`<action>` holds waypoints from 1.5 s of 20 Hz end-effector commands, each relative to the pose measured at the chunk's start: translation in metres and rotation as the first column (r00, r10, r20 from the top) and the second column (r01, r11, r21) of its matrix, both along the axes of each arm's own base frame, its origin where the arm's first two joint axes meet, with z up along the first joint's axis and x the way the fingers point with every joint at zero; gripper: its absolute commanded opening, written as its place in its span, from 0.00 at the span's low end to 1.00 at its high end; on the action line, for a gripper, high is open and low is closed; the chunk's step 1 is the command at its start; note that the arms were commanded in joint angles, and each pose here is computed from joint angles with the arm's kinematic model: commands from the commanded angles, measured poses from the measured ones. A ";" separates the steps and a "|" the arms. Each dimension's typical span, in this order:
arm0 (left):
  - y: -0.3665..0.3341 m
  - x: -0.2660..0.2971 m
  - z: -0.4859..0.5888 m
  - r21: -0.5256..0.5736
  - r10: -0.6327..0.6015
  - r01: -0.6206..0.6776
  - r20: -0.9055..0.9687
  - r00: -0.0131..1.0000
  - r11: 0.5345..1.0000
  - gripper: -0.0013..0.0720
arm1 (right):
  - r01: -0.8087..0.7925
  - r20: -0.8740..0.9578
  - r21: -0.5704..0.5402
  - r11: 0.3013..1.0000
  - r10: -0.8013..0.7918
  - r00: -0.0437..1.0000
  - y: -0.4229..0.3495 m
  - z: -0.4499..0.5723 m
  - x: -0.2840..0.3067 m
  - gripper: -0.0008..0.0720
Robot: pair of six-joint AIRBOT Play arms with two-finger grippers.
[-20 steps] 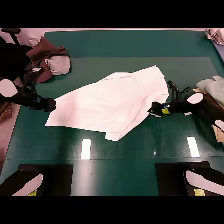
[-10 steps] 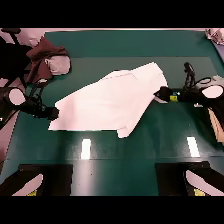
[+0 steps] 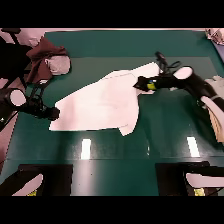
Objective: Fold the shirts.
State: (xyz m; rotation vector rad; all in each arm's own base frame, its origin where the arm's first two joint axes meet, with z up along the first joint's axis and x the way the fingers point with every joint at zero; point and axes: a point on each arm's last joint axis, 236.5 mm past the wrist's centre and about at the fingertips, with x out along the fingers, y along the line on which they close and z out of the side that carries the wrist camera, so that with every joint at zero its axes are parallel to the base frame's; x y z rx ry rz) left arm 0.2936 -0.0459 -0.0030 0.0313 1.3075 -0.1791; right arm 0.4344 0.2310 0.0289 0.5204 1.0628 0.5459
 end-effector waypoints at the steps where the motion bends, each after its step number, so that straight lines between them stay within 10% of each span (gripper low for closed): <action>1: 0.000 0.001 0.000 0.000 0.001 -0.001 0.002 1.000 1.000 0.59 | -0.086 -0.026 0.008 0.996 0.086 0.996 0.056 -0.018 0.010 0.03; 3: 0.000 0.001 0.000 0.000 0.001 -0.001 0.001 1.000 1.000 0.59 | -0.113 -0.044 0.006 0.994 0.113 0.993 0.074 -0.033 0.017 0.05; 6: 0.000 0.001 0.000 0.000 0.003 -0.003 0.002 1.000 1.000 0.59 | -0.172 -0.128 0.016 0.985 0.173 0.977 0.089 -0.055 0.016 0.49; 16: 0.001 0.001 0.000 0.004 0.002 -0.002 0.004 1.000 1.000 0.59 | -0.271 -0.159 -0.385 0.882 0.226 0.961 -0.025 0.005 0.010 0.54; 25: 0.027 0.000 -0.014 0.109 0.020 -0.021 0.010 1.000 0.994 0.59 | -0.169 -0.233 -0.355 0.919 0.088 0.969 -0.072 -0.048 -0.059 0.54; 27: 0.039 0.003 -0.014 0.102 0.081 -0.083 0.016 0.997 0.991 0.59 | -0.097 -0.214 -0.302 0.949 0.031 0.976 -0.071 -0.057 -0.061 0.77; 30: 0.057 0.003 -0.013 0.052 0.190 -0.190 0.014 0.982 0.980 0.59 | 0.029 -0.168 -0.154 0.988 -0.055 0.984 -0.063 -0.056 -0.042 0.80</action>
